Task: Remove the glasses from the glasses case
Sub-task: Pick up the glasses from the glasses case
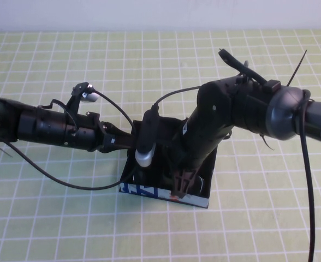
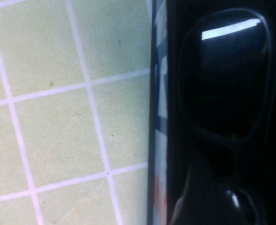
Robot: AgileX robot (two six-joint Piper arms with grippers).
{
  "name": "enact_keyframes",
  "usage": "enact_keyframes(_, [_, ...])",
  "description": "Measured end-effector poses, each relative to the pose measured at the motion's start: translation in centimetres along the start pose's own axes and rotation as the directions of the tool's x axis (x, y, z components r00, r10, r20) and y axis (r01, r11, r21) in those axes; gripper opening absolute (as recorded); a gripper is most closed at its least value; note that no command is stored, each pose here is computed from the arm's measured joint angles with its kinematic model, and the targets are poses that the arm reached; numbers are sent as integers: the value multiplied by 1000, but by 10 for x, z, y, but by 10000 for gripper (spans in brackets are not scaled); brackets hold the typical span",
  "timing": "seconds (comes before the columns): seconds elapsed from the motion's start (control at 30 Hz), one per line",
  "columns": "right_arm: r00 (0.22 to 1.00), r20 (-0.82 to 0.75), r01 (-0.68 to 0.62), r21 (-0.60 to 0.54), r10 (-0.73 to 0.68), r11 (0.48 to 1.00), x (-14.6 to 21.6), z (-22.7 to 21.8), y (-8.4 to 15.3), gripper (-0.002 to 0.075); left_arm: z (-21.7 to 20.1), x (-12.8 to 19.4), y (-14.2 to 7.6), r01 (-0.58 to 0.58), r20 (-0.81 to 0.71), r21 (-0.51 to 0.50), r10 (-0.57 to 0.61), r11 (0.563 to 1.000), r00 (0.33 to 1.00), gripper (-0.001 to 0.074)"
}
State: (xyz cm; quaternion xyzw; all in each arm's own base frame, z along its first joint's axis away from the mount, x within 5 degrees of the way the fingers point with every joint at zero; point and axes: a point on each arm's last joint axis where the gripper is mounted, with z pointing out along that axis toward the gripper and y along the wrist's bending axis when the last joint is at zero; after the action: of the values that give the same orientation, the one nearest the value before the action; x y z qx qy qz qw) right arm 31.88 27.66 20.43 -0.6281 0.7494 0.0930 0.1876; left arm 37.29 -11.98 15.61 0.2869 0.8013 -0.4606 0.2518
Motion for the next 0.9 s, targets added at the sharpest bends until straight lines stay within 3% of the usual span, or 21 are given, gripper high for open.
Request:
enact_keyframes(0.37, [1000,-22,-6,-18,6,1000,4,13,0,305,0,0,0,1,-2,0,-1,1000,1000,-4])
enact_keyframes(0.47, [1000,-22,-6,-18,6,1000,4,13,0,259,0,0,0,1,-2,0,-1,1000,1000,-4])
enact_keyframes(0.63, [1000,-18,-10,-21,10,1000,3,13,0,67,0,0,0,3,-2,3,-3,1000,1000,-4])
enact_keyframes(0.9, [999,44,-33,25,32,999,-9,-20,-1,62,0,1,-1,16,-11,9,-16,1000,1000,-4])
